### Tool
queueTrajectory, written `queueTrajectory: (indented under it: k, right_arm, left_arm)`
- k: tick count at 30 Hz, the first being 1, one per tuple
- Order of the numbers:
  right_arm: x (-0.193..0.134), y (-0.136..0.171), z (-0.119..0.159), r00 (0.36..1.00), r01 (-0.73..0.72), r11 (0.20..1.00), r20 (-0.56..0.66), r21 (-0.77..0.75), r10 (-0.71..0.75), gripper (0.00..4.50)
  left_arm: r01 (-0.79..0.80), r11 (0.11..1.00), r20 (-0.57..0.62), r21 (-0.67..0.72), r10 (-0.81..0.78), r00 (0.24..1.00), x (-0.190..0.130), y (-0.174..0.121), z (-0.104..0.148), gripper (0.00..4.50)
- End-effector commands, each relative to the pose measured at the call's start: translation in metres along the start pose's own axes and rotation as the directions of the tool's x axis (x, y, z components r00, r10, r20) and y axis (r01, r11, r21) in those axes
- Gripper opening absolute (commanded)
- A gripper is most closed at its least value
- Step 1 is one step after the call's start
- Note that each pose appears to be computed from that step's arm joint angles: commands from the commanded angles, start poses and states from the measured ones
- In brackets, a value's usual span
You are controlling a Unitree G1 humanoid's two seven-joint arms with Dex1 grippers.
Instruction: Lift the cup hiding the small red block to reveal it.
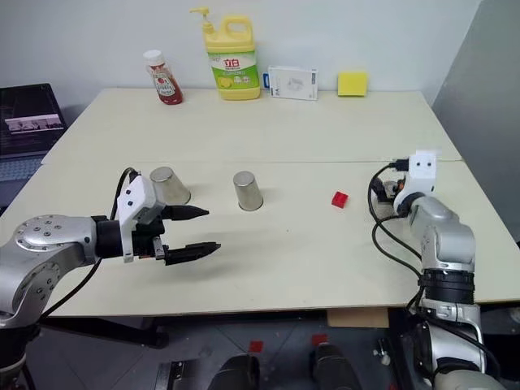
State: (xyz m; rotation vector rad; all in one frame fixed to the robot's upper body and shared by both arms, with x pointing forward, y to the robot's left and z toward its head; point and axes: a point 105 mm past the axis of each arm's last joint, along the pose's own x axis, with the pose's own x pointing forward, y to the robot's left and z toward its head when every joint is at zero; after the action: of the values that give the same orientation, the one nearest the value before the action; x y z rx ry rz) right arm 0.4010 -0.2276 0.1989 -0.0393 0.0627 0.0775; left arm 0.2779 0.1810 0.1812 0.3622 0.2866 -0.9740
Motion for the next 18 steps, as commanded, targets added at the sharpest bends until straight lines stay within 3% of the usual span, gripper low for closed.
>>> queueTrajectory:
  k: [1,4,6,13,18]
  right_arm:
    - [-0.024,0.019,0.061,0.964,-0.138,0.979,0.207,-0.151,0.167,4.49]
    - [-0.055,0.051,0.051,0.886,-0.408,0.877,0.119,-0.255,0.448,4.49]
    - [-0.074,0.057,0.038,0.838,-0.513,0.811,0.041,-0.281,0.544,4.49]
    - [-0.122,0.056,0.002,0.708,-0.704,0.663,-0.178,-0.255,0.683,4.49]
    - [-0.131,0.052,-0.009,0.687,-0.726,0.647,-0.209,-0.233,0.696,4.49]
  left_arm:
    - [-0.092,0.995,0.01,0.027,0.091,0.996,-0.019,0.011,0.008,4.5]
    - [-0.168,0.986,-0.014,0.006,0.168,0.986,-0.037,0.025,0.001,4.5]
    - [-0.189,0.982,-0.029,0.003,0.189,0.982,-0.044,0.028,-0.002,4.5]
    - [-0.221,0.975,-0.107,0.022,0.222,0.969,-0.063,0.028,-0.012,4.5]
    - [-0.241,0.97,-0.127,0.026,0.243,0.962,-0.072,0.03,-0.015,4.5]
